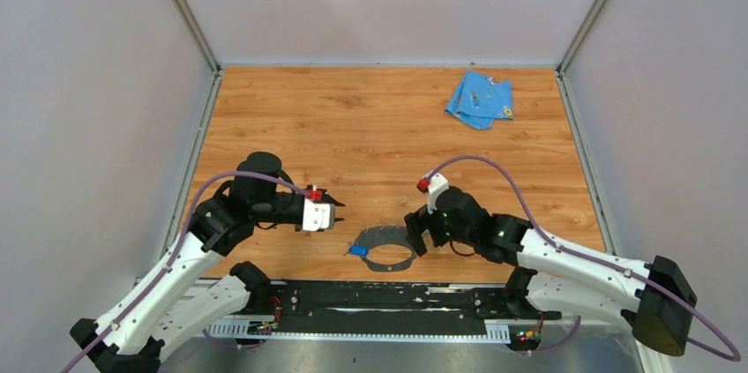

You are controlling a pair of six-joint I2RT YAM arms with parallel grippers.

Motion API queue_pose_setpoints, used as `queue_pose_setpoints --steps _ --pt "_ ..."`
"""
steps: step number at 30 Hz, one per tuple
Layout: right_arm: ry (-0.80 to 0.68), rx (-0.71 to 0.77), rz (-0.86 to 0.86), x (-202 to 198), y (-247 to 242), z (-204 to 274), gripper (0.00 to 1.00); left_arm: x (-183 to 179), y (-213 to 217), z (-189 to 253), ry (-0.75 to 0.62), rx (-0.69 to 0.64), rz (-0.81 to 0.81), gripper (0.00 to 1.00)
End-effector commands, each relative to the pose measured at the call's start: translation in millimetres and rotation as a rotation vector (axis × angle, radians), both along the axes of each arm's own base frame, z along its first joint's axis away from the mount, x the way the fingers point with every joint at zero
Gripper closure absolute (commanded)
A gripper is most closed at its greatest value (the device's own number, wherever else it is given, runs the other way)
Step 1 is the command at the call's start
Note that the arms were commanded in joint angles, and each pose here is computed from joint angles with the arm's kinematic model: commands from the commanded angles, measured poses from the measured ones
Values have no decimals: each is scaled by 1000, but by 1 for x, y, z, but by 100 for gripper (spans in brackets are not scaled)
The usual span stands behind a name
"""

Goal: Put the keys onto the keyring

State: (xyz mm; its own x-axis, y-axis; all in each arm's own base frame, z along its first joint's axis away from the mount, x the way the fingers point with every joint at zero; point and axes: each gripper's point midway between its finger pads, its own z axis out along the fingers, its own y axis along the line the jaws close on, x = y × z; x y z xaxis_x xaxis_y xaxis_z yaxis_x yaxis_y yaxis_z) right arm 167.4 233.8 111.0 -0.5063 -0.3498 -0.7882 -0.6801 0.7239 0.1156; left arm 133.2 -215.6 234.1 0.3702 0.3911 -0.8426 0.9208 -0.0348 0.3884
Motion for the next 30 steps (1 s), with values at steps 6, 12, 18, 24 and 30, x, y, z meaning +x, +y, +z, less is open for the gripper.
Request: queue_pose_setpoints --steps 6,12,18,24,30 --pt "281 93 -270 -47 -51 -66 0 -2 -1 -11 -19 48 -59 60" --pt "233 125 -208 -36 -34 -73 25 -4 -3 -1 -33 28 -72 53" --pt "225 36 -163 -26 -23 -87 34 -5 -2 2 -19 18 -61 52" --pt "173 -6 -161 -14 -22 -87 41 -7 -2 5 -20 9 -60 52" --pt "186 6 -125 -19 -18 -86 61 -7 -1 5 -28 10 -63 54"
